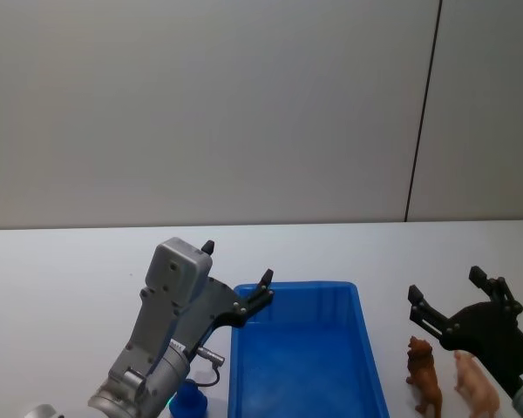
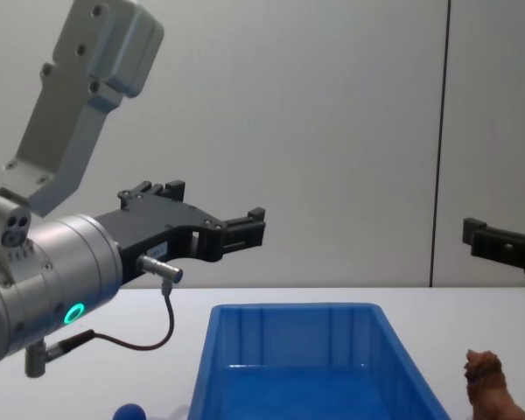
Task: Pick up the two dolls from the table and place them into the box.
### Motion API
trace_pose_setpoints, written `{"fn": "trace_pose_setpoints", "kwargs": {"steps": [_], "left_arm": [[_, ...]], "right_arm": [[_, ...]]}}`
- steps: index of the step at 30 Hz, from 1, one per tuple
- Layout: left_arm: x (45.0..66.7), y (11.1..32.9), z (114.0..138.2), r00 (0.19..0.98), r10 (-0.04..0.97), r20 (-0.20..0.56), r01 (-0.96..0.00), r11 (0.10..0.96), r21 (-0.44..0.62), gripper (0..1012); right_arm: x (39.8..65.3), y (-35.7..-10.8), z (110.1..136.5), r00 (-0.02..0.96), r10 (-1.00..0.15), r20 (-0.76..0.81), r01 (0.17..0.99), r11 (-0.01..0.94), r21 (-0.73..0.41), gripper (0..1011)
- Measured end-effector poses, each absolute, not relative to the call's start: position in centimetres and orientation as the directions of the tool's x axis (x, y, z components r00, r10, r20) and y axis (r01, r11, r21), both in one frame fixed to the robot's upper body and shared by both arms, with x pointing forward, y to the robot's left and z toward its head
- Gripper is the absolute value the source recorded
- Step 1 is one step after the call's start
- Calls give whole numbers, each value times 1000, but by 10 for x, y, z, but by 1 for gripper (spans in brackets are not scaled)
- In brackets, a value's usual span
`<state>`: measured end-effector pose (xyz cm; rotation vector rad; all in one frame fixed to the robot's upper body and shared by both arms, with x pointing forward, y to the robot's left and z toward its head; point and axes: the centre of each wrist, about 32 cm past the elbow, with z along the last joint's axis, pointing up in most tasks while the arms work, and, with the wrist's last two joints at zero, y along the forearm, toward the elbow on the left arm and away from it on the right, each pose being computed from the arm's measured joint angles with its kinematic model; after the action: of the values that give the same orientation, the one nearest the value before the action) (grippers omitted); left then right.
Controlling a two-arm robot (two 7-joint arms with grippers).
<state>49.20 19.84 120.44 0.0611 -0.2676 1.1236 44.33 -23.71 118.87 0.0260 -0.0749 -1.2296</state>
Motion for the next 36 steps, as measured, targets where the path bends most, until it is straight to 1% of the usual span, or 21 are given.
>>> {"fn": "trace_pose_setpoints", "kwargs": {"steps": [36], "left_arm": [[492,198,1204,404,882,243,-897,434,-86,1001]], "right_arm": [[443,-237,1189,333,-942,43,940,335,60,1001]]}}
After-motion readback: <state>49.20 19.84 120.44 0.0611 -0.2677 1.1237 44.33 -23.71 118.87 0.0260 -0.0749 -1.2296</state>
